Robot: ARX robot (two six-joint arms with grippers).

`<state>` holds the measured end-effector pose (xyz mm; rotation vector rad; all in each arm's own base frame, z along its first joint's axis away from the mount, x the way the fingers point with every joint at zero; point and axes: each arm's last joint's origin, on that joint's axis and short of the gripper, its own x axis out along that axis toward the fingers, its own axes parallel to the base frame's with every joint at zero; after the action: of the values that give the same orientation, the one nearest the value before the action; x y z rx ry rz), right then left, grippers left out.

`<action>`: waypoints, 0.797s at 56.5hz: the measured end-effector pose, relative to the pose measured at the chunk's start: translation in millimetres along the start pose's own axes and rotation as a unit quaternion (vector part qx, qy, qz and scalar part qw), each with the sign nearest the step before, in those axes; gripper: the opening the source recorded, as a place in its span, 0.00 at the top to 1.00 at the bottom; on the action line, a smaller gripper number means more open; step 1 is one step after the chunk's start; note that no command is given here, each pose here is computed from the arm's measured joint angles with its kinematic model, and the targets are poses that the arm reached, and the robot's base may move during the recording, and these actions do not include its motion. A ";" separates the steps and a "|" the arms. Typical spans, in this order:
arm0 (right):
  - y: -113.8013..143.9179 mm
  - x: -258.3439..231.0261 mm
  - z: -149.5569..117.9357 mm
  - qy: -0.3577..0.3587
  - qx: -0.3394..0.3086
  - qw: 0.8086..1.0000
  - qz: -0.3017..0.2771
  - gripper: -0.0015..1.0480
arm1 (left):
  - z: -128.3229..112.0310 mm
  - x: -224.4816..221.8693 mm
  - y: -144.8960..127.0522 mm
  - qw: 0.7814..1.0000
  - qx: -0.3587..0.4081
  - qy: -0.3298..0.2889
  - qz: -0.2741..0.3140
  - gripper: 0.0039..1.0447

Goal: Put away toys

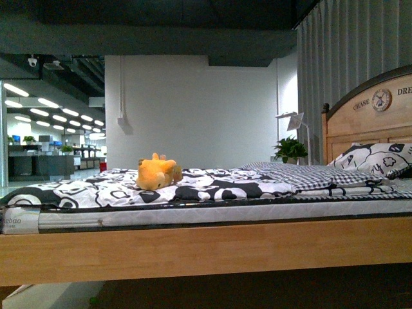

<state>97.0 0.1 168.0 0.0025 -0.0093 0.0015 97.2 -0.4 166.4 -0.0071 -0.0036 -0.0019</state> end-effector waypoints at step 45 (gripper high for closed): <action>0.0 0.0 0.0 0.000 0.000 1.000 0.000 0.06 | 0.0 0.0 0.0 1.000 0.000 0.000 0.000 0.06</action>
<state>97.0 0.1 168.0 0.0025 -0.0093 0.0015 97.2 -0.4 166.4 -0.0071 -0.0036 -0.0019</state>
